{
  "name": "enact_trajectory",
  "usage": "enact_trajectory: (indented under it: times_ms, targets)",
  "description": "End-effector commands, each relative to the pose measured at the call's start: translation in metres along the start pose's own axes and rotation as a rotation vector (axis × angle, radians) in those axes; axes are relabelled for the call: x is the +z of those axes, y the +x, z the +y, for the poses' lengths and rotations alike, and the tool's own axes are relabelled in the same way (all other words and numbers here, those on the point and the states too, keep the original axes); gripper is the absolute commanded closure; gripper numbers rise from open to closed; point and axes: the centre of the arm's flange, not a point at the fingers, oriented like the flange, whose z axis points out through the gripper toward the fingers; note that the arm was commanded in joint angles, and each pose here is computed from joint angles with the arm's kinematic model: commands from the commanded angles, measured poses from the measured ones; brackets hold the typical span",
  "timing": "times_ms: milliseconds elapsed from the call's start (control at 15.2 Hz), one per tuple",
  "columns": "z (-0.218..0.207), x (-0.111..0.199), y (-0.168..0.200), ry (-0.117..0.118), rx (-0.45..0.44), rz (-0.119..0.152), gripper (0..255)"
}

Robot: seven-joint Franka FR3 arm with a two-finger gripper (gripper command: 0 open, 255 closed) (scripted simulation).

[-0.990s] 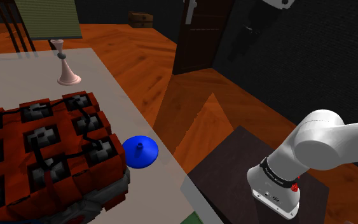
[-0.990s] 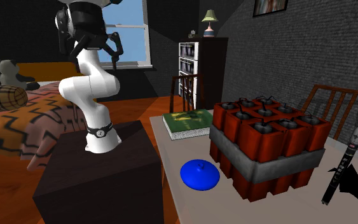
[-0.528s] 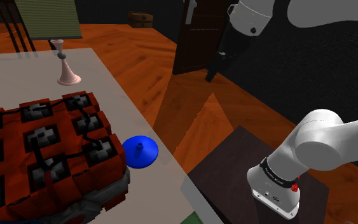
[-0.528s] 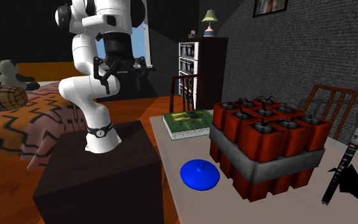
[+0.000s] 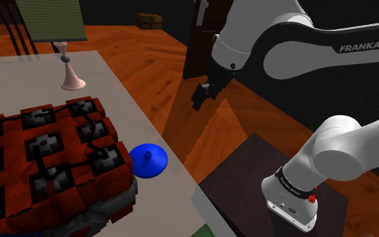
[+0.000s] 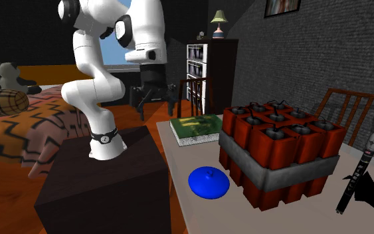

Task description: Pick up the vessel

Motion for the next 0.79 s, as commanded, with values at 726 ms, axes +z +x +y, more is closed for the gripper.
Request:
enact_trajectory:
  times_ms: [726]
  targets:
    - [-0.121, 0.125, 0.017, -0.022, 0.006, 0.002, 0]
